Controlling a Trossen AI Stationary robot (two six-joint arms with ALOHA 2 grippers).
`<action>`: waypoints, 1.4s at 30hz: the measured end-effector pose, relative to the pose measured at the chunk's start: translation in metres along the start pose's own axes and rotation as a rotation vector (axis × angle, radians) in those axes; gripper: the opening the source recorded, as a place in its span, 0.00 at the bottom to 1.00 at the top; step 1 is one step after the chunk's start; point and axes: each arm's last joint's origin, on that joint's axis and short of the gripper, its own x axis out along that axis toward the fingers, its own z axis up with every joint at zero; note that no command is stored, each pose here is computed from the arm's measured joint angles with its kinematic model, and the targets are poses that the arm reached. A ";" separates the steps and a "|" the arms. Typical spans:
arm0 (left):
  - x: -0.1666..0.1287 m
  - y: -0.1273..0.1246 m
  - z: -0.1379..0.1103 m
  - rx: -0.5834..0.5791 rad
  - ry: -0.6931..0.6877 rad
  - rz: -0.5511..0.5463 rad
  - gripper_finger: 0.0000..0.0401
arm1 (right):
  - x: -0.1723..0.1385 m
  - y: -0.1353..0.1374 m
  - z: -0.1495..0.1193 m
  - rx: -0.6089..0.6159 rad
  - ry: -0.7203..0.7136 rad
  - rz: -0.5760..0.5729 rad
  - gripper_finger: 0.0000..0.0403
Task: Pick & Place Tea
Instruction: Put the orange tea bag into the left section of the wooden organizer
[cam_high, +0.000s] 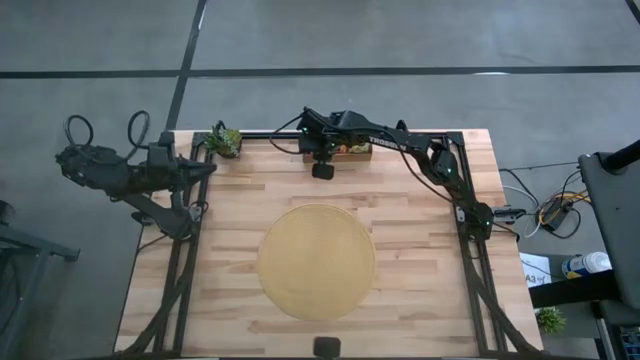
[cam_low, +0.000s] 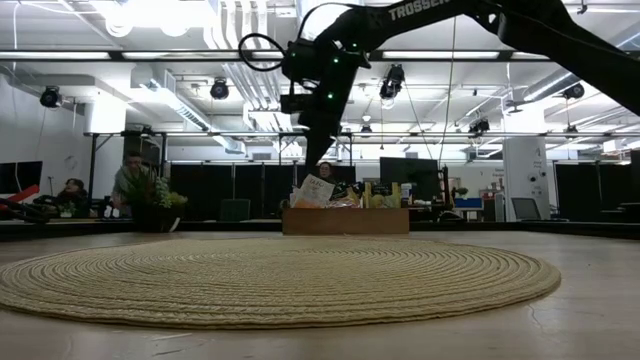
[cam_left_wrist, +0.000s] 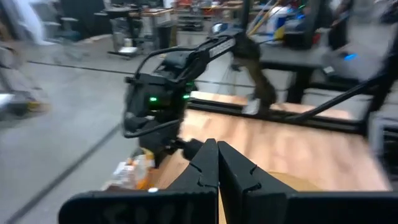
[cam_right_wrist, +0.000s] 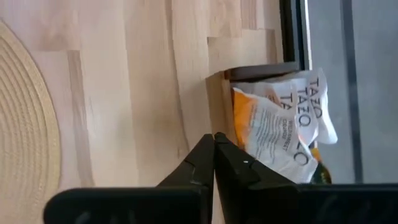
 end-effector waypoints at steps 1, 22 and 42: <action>0.003 -0.003 0.000 0.018 0.001 0.027 0.00 | -0.002 0.001 0.000 0.020 0.000 0.001 0.02; 0.063 -0.007 0.003 0.010 0.134 0.029 0.00 | -0.173 0.019 -0.018 0.112 -0.216 -0.076 0.02; 0.166 0.036 -0.014 0.012 0.338 -0.056 0.00 | -0.215 0.045 -0.052 0.133 -0.272 0.033 0.02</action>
